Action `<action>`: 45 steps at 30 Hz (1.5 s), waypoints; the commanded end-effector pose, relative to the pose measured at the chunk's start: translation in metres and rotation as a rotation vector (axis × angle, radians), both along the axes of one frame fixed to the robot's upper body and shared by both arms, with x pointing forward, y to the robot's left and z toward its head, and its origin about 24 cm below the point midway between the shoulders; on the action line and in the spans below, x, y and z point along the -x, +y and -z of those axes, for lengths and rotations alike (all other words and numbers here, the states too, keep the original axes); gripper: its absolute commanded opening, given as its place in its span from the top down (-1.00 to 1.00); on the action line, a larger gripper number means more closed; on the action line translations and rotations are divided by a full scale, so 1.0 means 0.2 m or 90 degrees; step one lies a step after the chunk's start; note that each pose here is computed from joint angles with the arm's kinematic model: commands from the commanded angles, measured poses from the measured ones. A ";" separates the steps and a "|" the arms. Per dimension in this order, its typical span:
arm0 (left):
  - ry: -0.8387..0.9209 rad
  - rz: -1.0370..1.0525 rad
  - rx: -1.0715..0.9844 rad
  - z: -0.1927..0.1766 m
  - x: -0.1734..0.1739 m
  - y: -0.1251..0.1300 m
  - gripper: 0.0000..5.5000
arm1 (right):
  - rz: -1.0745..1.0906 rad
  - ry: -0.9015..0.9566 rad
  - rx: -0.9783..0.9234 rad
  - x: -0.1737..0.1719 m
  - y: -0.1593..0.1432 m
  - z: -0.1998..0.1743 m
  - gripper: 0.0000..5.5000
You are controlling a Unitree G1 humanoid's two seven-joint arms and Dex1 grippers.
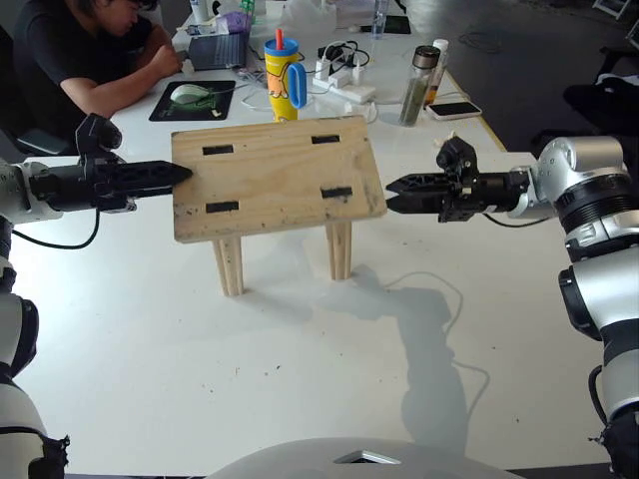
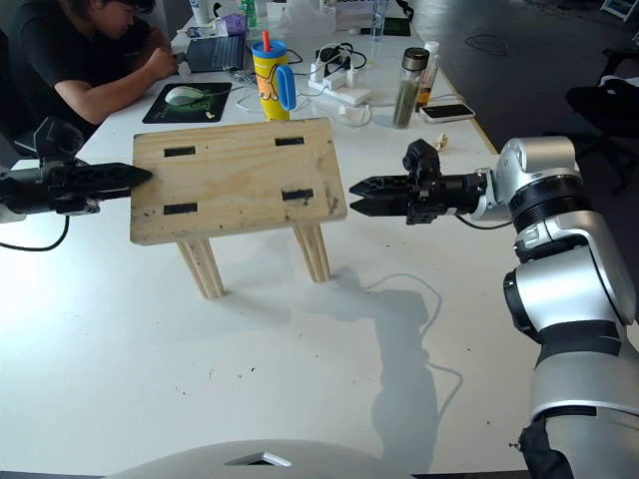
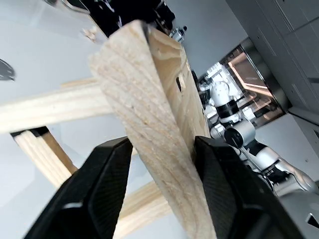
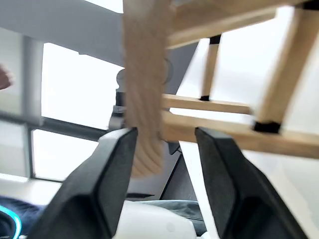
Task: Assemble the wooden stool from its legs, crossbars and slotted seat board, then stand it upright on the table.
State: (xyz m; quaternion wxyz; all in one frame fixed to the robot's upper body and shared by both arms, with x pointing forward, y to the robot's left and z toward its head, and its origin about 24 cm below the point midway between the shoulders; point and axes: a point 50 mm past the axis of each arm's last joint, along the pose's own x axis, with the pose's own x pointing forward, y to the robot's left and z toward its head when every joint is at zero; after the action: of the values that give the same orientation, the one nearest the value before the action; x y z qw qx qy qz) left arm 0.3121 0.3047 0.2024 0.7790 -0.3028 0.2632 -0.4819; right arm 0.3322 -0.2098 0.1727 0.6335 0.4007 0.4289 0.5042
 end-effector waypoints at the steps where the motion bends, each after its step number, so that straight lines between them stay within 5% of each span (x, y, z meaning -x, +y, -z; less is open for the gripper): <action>1: -0.023 -0.151 -0.041 0.05 0.00 0.15 -0.10 | 0.079 -0.052 0.028 -0.03 -0.11 0.02 -0.09; 8: -0.082 -0.231 -0.102 0.10 0.13 0.35 -0.17 | -0.043 -0.190 0.182 0.02 -0.15 0.27 -0.32; 13: -0.129 -0.055 -0.242 0.14 0.31 0.37 -0.03 | -0.166 -0.483 0.240 0.10 -0.02 0.34 -0.06; 20: -0.179 0.320 -0.238 0.22 0.51 -0.15 0.39 | -0.247 -0.637 0.216 0.14 0.13 0.38 0.38; 24: -0.203 0.390 -0.280 0.39 0.56 -0.34 0.58 | -0.319 -0.717 0.207 0.09 0.27 0.37 0.57; 31: -0.339 0.323 -0.343 0.46 0.46 -0.52 0.98 | -0.366 -0.794 0.207 0.02 0.44 0.41 0.99; 40: -0.428 0.291 -0.482 0.46 0.20 -0.48 0.99 | -0.394 -0.893 0.325 -0.15 0.55 0.33 1.00; 45: -0.491 0.175 -0.625 0.47 -0.14 -0.46 0.99 | -0.206 -1.015 0.515 -0.28 0.61 0.24 1.00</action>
State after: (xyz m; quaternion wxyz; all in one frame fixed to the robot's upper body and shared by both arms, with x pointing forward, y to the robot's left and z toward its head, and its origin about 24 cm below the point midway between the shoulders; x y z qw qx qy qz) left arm 0.3019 0.2129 0.1068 0.7727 0.2568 0.2029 -0.5439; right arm 0.3707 -0.0956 0.1068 0.7018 -0.3259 0.1132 0.6233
